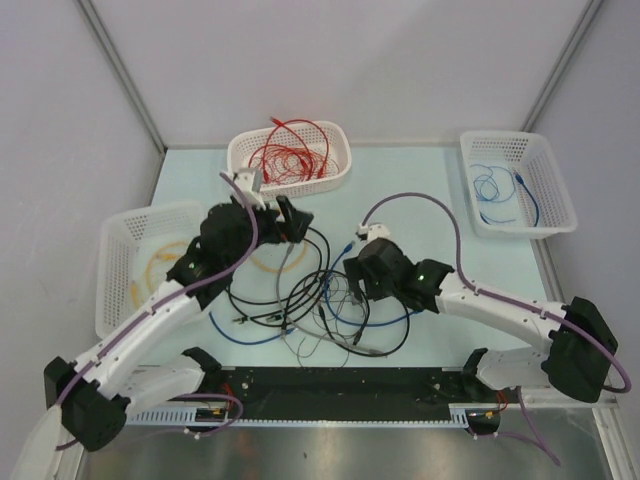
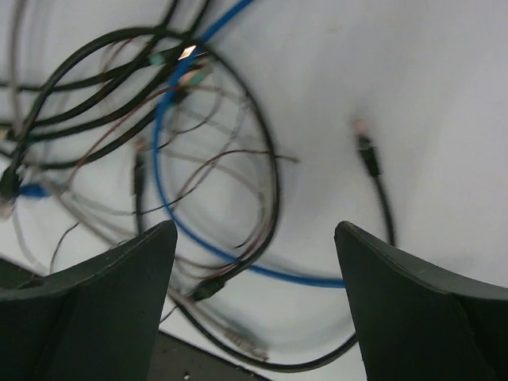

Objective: Untangle the cables

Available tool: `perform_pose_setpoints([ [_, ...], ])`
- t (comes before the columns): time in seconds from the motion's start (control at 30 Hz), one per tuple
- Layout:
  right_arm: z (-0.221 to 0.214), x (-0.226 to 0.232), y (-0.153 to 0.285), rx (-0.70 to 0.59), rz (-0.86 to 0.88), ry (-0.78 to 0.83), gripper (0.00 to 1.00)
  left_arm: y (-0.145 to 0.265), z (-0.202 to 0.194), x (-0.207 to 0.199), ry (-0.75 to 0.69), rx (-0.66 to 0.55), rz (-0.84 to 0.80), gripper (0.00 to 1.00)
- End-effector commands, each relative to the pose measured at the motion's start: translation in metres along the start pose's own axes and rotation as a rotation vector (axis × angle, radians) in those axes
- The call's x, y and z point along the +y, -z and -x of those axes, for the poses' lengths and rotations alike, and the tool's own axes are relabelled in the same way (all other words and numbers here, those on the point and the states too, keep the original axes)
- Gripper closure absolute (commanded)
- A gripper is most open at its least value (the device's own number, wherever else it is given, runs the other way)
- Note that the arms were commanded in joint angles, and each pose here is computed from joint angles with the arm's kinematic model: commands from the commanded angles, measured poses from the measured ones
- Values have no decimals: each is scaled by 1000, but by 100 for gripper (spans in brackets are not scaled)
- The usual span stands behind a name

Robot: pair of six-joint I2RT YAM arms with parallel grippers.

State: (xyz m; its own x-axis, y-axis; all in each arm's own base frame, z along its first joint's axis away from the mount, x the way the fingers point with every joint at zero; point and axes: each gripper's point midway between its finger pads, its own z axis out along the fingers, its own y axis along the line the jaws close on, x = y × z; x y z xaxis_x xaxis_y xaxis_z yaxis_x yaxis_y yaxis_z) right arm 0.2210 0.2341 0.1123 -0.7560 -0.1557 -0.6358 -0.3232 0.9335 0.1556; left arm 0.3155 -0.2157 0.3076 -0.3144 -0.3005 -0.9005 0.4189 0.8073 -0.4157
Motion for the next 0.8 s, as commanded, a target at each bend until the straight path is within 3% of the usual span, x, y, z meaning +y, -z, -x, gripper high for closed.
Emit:
perform_pose_setpoints([
  [0.0, 1, 64, 19, -110, 131, 114, 15, 50, -40, 18, 39, 46, 78, 0],
  [0.03, -4, 69, 19, -102, 140, 131, 16, 56, -55, 28, 44, 64, 105, 0],
  [0.1, -17, 83, 16, -79, 172, 175, 19, 71, -50, 31, 55, 24, 107, 0],
  [0.27, -36, 100, -3, -27, 207, 219, 27, 86, -61, 37, 55, 56, 124, 0],
  [0.77, -47, 90, -71, 49, 175, 192, 50, 100, -77, 50, 34, 92, 164, 0],
])
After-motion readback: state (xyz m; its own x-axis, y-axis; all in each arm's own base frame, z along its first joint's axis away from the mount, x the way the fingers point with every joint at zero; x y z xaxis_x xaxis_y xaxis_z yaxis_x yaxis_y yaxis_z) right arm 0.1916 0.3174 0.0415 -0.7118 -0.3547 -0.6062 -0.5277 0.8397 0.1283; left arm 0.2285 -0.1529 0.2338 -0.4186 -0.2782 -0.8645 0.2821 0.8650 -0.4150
